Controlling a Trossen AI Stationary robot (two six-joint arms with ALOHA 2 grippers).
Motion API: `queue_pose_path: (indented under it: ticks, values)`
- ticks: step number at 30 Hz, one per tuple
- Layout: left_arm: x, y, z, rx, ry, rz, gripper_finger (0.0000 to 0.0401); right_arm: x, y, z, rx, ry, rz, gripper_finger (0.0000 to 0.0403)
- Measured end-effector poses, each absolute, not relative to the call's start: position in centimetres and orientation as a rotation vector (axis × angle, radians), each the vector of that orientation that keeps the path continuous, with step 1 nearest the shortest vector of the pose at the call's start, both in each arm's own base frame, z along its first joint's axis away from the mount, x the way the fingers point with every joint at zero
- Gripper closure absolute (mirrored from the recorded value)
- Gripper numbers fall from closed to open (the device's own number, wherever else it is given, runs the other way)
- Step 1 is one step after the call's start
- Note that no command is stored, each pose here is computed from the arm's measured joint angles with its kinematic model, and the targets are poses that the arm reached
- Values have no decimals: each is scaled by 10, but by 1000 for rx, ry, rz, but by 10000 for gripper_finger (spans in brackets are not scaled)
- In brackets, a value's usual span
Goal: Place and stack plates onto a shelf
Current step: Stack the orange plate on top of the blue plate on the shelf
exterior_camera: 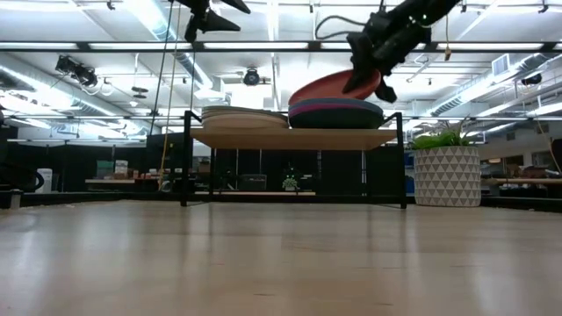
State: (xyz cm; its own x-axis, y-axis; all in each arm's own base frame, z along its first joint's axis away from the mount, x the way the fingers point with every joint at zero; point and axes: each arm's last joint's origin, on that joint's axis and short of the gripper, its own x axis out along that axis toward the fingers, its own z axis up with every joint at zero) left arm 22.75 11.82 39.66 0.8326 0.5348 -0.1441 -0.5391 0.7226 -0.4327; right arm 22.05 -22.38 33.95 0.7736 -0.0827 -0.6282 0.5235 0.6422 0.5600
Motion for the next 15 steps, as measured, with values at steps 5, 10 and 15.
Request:
queue_pose_path:
  ticks: [5,10,15]
  values:
    - [228,117,397,-503,13,555,188,220,-224,325,811,623,-365,311]
    - [229,117,397,-508,18,529,188,218,-226,324,787,630,-371,250]
    - [223,114,402,-484,6,512,188,208,-232,330,814,623,-384,183]
